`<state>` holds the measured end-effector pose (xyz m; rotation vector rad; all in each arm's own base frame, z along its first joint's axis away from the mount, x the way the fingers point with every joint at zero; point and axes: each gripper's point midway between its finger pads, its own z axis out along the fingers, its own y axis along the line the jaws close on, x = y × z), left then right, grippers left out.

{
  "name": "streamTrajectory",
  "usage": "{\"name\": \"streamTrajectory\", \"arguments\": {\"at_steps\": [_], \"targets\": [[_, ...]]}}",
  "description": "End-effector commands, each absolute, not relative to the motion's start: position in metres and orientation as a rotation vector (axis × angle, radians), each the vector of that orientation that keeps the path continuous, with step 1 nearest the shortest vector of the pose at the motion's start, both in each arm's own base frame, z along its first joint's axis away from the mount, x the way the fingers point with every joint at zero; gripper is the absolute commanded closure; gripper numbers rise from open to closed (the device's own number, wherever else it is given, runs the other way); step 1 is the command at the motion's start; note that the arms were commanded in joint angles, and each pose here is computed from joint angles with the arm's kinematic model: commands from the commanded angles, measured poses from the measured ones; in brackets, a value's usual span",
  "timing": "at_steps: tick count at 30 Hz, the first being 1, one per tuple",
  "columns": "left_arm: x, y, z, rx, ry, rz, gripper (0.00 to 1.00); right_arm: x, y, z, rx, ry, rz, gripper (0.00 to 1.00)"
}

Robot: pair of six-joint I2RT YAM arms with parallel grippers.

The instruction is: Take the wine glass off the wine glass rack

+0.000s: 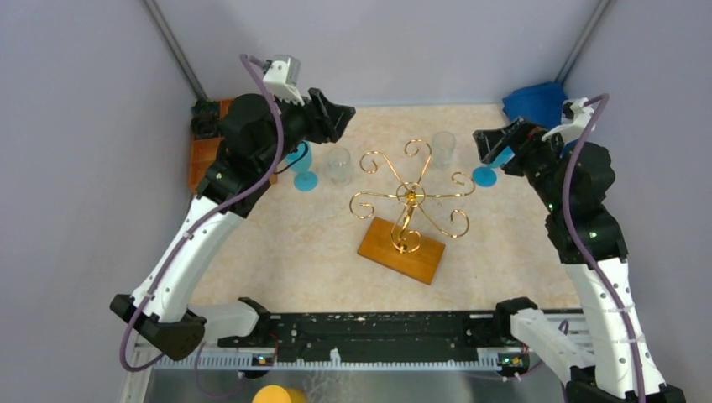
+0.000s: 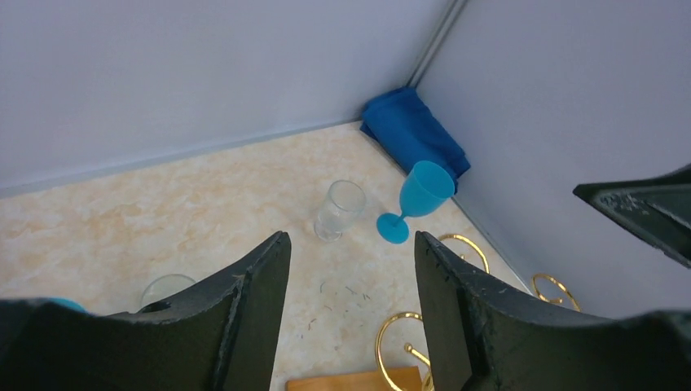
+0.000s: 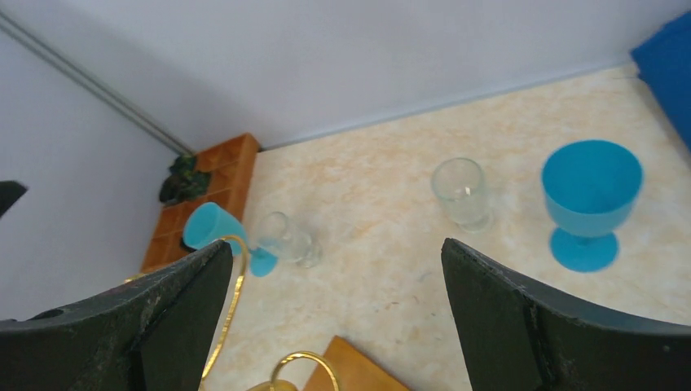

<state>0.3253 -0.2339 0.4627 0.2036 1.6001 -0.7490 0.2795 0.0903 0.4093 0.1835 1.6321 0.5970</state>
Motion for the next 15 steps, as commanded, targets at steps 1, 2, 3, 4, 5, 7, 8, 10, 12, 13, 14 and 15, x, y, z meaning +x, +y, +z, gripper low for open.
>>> {"name": "streamTrajectory", "arguments": {"at_steps": [1,2,3,4,5,7,8,10,12,13,14,15], "targets": [[0.308,-0.237,0.465,0.265,1.507,-0.809,0.35,0.285,0.056,0.395,0.26,1.663,0.383,0.01],[0.305,-0.233,0.463,0.257,1.505,-0.798,0.35,0.287,0.054,0.39,0.274,1.672,0.365,0.01],[0.303,-0.228,0.462,0.249,1.505,-0.786,0.34,0.288,0.051,0.386,0.287,1.681,0.352,0.01],[0.301,-0.224,0.46,0.244,1.506,-0.773,0.34,0.29,0.05,0.382,0.292,1.689,0.34,0.01],[0.301,-0.222,0.458,0.241,1.512,-0.761,0.34,0.291,0.049,0.38,0.302,1.695,0.332,0.01],[0.301,-0.221,0.457,0.24,1.52,-0.751,0.34,0.293,0.047,0.377,0.315,1.702,0.326,0.01],[0.301,-0.221,0.457,0.241,1.52,-0.753,0.34,0.293,0.047,0.376,0.322,1.704,0.325,0.01],[0.301,-0.222,0.458,0.241,1.519,-0.759,0.34,0.294,0.045,0.374,0.344,1.708,0.32,0.01],[0.301,-0.223,0.458,0.241,1.52,-0.762,0.34,0.295,0.042,0.372,0.367,1.716,0.301,0.01],[0.302,-0.223,0.457,0.238,1.523,-0.76,0.34,0.295,0.038,0.37,0.385,1.723,0.283,0.01],[0.303,-0.222,0.457,0.236,1.522,-0.758,0.34,0.296,0.034,0.368,0.407,1.732,0.263,0.01],[0.303,-0.222,0.456,0.235,1.523,-0.756,0.34,0.296,0.031,0.366,0.42,1.738,0.243,0.01]]}}
